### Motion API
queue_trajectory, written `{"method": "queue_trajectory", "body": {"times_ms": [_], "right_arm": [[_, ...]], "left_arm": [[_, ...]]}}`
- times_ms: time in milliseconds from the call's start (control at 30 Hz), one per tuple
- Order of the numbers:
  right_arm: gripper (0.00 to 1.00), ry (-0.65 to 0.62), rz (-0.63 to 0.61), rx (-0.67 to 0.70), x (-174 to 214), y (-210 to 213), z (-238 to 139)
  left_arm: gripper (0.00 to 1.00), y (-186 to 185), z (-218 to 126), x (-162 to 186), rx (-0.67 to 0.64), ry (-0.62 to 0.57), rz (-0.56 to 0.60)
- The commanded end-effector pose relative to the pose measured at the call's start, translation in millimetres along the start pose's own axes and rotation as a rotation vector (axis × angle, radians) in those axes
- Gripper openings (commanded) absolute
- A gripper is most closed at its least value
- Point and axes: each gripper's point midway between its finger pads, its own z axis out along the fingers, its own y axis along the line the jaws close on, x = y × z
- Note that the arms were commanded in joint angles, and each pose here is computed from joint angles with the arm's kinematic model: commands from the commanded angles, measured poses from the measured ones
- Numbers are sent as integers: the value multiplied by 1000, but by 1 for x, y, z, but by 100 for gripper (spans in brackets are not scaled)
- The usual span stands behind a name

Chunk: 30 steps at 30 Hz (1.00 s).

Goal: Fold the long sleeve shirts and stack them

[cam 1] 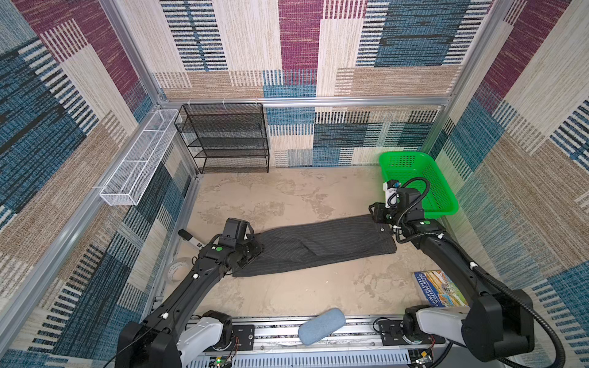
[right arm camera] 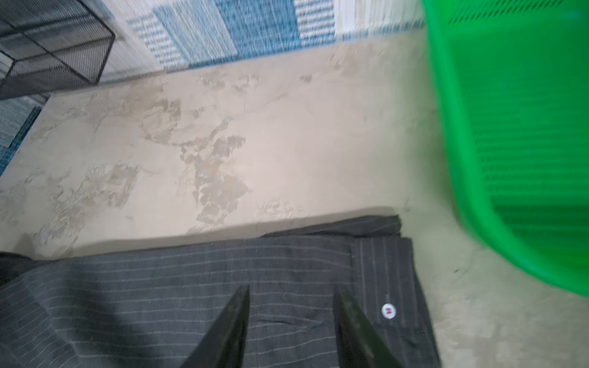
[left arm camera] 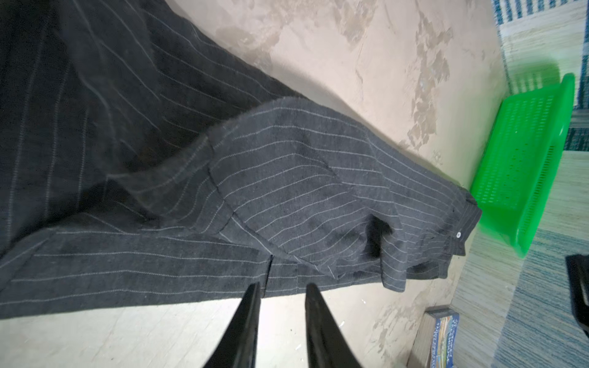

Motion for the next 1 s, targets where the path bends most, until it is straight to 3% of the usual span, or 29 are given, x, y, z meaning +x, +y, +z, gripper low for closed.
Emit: {"method": "queue_trajectory", "body": {"times_ms": [0, 300, 667, 967], "right_arm": [[38, 40, 55, -37, 14, 6, 18], [25, 142, 35, 19, 39, -10, 60], [22, 229, 17, 62, 57, -22, 90], [19, 312, 31, 105, 80, -40, 109]], "left_arm": [[30, -8, 5, 4, -25, 16, 2], [31, -9, 35, -2, -239, 1, 90], [31, 5, 76, -12, -452, -33, 117], [17, 20, 88, -13, -522, -39, 125]]}}
